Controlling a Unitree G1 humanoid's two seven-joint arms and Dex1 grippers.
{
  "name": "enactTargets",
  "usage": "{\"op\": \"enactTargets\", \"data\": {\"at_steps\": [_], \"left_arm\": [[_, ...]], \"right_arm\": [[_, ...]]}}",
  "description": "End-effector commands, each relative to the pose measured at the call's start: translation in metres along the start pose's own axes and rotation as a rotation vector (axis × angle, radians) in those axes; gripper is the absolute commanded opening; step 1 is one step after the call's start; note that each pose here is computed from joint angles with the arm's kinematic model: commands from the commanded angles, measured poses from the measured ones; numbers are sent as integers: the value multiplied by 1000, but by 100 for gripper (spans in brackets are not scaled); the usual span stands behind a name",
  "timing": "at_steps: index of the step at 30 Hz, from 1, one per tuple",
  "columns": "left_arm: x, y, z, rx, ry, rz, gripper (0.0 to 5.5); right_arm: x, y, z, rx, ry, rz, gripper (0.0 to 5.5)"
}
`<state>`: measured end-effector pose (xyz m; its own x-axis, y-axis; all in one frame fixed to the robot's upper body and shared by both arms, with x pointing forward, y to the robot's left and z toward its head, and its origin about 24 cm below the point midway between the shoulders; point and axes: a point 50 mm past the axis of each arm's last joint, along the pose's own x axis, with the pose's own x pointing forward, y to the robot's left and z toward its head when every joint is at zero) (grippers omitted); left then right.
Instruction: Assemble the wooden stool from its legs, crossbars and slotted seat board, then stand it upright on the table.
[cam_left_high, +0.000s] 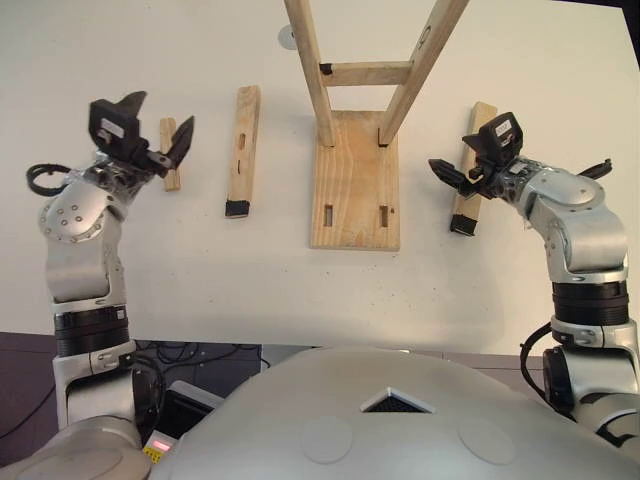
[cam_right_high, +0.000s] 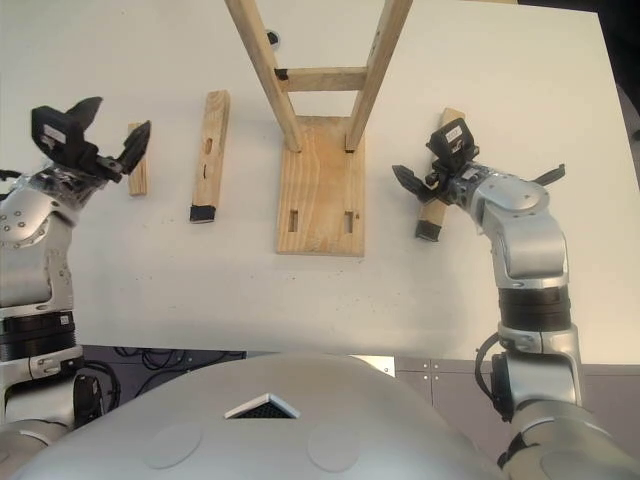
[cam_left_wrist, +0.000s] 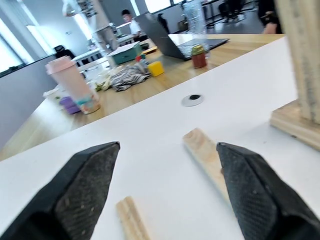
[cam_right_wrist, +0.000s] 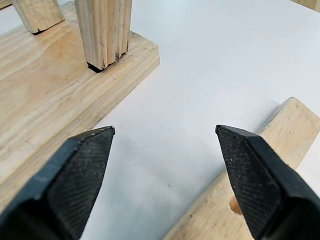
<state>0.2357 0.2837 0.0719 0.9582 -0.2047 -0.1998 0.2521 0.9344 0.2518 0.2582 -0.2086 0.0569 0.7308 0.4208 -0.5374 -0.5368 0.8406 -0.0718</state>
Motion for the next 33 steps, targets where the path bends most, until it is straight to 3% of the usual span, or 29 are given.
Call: {"op": "enactTargets", "data": {"at_steps": [1,8,19,23,27,29,31,33], "left_arm": [[-11,0,-42,-107,125,97,357],[-20,-11,-85,-309,266,141,337],[-17,-24,-97,-366,343,140,149],[-14,-23,-92,-355,304,161,126],[4,5,-25,-309,-79,250,126],[15,12,43,-252,-350,220,126],[20,0,111,-165,-584,108,126],[25,-29,150,-56,-703,-62,126]], "right_arm": [[0,2,4,-13,-9,0,373],[1,6,8,-10,-11,27,373],[4,5,10,-28,-6,32,373],[4,5,12,-34,-14,31,373],[-7,-14,41,38,-221,-53,373],[-27,-30,73,151,-462,-41,373],[-55,-27,114,334,-757,170,373],[-70,-5,151,426,-928,418,373]]}}
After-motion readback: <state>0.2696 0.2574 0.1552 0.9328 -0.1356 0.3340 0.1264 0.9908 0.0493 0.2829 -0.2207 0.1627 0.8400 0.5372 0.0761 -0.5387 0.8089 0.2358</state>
